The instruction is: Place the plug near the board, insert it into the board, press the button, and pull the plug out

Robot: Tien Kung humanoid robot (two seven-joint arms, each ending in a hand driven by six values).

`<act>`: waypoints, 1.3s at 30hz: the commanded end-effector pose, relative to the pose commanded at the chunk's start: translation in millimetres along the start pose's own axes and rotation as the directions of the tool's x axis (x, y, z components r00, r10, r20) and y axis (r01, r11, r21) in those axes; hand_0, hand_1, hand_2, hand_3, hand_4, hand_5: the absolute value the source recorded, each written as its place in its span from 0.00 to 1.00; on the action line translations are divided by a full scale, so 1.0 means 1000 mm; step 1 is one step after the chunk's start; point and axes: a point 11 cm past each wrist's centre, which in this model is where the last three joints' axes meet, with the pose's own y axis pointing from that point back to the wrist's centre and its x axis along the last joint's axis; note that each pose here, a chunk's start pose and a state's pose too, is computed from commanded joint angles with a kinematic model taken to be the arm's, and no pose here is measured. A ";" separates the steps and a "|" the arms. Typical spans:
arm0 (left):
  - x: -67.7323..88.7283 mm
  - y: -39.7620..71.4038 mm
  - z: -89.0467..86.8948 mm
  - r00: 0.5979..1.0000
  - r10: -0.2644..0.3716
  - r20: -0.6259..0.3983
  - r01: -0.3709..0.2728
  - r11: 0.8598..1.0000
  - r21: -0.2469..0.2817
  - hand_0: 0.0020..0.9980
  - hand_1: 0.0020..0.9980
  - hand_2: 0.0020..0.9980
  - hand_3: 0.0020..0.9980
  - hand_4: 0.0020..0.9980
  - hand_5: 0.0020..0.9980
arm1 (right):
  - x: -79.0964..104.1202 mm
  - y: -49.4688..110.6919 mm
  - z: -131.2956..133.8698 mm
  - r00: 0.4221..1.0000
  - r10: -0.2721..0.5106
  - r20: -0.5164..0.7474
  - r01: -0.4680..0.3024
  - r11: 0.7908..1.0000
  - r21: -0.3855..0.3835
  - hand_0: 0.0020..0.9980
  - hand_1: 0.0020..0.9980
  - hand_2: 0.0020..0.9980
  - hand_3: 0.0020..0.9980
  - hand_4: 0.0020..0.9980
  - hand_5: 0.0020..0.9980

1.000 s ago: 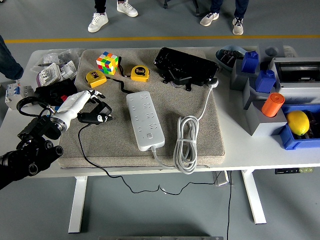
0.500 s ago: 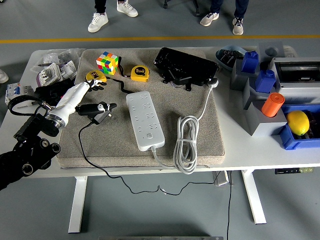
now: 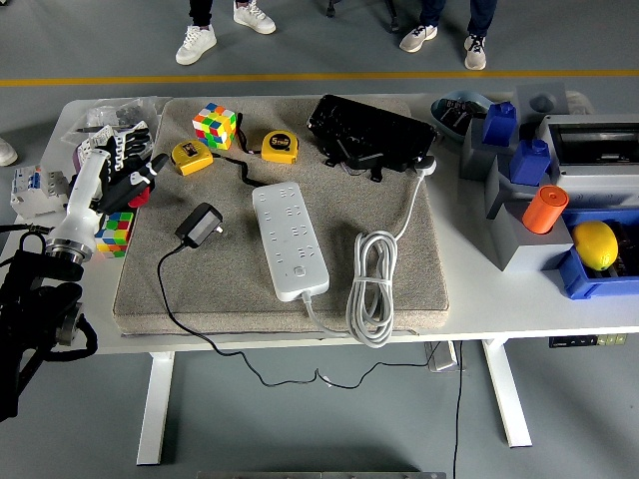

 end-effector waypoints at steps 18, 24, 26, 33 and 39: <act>0.017 0.009 -0.013 0.996 0.079 -0.030 -0.078 0.996 0.035 0.78 0.78 0.76 0.76 0.93 0.64 | 0.004 0.001 0.008 1.000 0.018 0.004 -0.018 0.999 -0.027 0.70 0.70 0.67 0.57 1.00 0.52; 0.016 0.010 -0.015 0.997 0.074 -0.026 -0.073 0.996 0.044 0.78 0.78 0.76 0.76 0.93 0.64 | 0.007 0.001 0.009 1.000 0.020 -0.004 -0.020 0.999 -0.030 0.70 0.70 0.67 0.57 1.00 0.52; 0.016 0.012 -0.017 0.997 0.077 -0.029 -0.076 0.996 0.052 0.78 0.77 0.76 0.76 0.93 0.64 | 0.007 0.003 0.014 1.000 0.024 0.005 -0.024 0.999 -0.038 0.70 0.70 0.68 0.57 1.00 0.52; 0.013 0.013 -0.018 0.998 0.063 -0.020 -0.062 0.996 0.059 0.78 0.77 0.76 0.76 0.93 0.64 | 0.004 0.004 0.021 1.000 0.021 0.010 -0.020 0.998 -0.053 0.70 0.70 0.68 0.57 1.00 0.52; 0.012 0.013 -0.018 0.998 0.063 -0.024 -0.062 0.996 0.060 0.78 0.77 0.76 0.76 0.93 0.64 | 0.007 0.004 0.022 1.000 0.028 0.012 -0.027 0.998 -0.057 0.70 0.70 0.68 0.57 1.00 0.53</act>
